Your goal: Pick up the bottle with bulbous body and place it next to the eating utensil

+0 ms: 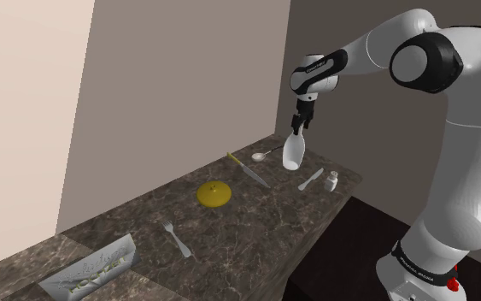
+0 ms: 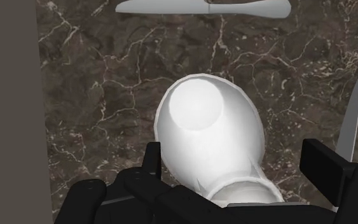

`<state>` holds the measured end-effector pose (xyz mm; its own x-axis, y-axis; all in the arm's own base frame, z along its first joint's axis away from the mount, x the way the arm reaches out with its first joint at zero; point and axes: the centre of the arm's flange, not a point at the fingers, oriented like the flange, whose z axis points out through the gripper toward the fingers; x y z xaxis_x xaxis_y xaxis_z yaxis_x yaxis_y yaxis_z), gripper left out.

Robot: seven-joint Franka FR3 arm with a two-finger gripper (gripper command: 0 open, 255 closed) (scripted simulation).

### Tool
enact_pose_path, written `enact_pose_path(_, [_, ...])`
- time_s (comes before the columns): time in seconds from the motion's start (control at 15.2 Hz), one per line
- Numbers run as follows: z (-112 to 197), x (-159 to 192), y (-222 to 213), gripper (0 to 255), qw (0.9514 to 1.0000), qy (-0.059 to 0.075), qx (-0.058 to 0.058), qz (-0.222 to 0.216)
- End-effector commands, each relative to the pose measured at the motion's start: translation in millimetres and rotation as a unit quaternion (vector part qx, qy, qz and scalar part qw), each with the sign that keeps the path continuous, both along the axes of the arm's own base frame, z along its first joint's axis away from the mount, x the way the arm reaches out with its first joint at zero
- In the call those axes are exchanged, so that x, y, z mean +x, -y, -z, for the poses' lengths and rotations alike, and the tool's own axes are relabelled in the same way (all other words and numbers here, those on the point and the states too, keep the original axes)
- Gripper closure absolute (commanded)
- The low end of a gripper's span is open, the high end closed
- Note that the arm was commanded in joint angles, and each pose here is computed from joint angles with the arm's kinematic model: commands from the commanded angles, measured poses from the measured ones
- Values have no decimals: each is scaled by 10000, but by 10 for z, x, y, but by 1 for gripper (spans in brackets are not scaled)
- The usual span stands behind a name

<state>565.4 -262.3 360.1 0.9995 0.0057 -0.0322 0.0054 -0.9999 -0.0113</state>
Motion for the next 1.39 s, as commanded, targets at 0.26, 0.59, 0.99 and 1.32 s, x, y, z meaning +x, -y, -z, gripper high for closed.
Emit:
enact_pose_path(0.26, [0, 0, 0, 255, 10000, 0, 0, 0])
enact_pose_path(0.59, [1, 0, 0, 255, 10000, 0, 0, 0])
enact_pose_path(0.99, [-316, 0, 0, 255, 10000, 0, 0, 0])
enact_pose_path(1.32, [-580, 0, 0, 255, 10000, 0, 0, 0])
